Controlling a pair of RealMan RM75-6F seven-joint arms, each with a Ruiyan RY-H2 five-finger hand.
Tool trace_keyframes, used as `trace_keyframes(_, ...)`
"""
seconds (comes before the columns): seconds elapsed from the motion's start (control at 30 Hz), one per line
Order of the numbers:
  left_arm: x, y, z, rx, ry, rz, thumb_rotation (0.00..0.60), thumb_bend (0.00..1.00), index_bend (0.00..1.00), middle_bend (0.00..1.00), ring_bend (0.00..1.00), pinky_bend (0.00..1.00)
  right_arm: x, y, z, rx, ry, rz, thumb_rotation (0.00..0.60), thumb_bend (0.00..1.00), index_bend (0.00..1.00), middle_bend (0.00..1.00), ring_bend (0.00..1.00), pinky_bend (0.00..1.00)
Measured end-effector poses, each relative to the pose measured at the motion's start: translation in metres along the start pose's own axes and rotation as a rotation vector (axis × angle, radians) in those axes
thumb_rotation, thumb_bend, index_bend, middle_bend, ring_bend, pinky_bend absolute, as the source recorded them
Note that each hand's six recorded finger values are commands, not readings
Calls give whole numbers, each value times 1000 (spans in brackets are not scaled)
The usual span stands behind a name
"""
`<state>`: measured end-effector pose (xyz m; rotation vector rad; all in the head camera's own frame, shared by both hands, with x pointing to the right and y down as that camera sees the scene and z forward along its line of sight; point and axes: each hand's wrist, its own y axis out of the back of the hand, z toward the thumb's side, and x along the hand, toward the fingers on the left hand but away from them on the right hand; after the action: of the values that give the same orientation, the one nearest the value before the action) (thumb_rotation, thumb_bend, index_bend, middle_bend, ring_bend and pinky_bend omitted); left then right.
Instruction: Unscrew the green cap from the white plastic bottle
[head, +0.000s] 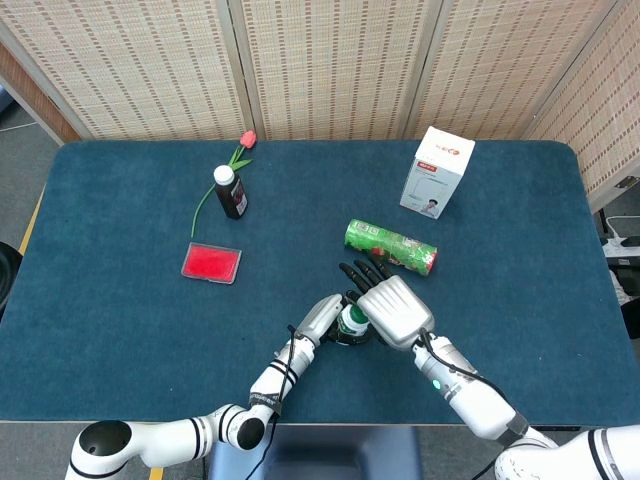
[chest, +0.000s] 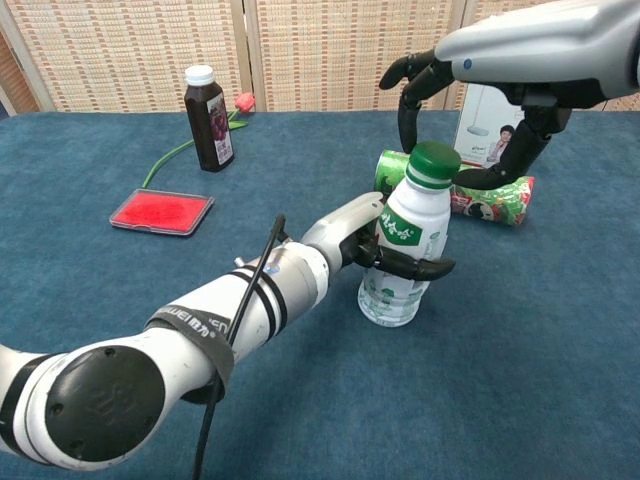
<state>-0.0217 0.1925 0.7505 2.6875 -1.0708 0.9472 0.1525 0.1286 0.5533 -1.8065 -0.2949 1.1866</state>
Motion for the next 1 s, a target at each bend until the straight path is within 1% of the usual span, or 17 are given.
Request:
trace_keyframes(0.37,0,-1,1,1,-2,-4,600,788,748,872,521,421,-1,1,1,-5,-6,-8,600,266,490,0,0,0)
trace_keyframes(0.67,0,-2,1,0,-2,-4,600,787,748,871,520,421,-1,7,4,-18,2,-45,600,267,600,0,0,0)
trace_keyframes(1.0,0,-1,1,3,-4,-1,600,786,748,871,520,420,1,15,-2,-40,-10,-76,600,266,620,11,0,0)
